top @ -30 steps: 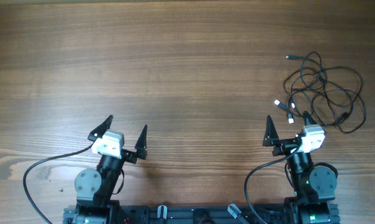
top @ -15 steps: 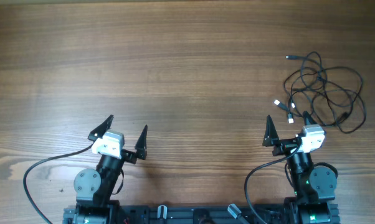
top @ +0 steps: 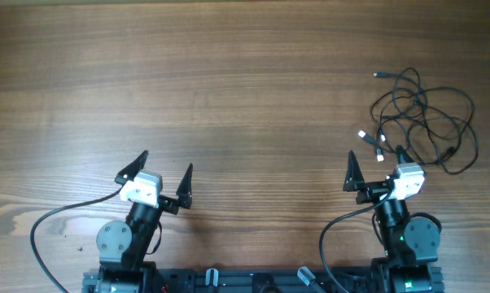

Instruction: Untangle cables

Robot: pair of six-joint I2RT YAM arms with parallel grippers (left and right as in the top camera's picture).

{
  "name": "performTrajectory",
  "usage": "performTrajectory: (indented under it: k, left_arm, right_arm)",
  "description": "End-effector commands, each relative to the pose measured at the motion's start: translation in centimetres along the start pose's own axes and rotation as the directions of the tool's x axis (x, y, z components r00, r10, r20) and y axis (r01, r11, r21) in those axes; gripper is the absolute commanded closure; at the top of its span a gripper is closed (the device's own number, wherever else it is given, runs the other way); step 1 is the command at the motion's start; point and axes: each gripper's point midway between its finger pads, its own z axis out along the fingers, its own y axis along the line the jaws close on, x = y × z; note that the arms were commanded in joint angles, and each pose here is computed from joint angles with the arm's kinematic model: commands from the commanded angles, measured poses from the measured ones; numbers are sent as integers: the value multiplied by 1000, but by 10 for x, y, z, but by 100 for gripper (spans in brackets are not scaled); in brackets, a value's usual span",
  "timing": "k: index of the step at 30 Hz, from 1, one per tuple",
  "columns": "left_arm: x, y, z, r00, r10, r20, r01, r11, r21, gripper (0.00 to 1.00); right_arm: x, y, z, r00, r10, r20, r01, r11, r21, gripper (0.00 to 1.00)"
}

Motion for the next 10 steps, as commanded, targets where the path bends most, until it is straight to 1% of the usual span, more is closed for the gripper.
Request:
performTrajectory:
  k: [1, 10]
  left_arm:
    - [1, -2, 0, 1000, 15, 2, -15, 1000, 15, 0]
    - [1, -2, 0, 1000, 15, 2, -15, 1000, 15, 0]
  right_arm:
    - [-3, 3, -1, 1000, -14, 13, 14, 1000, -16, 0]
    - [-3, 3, -1, 1000, -13, 13, 13, 1000, -16, 0]
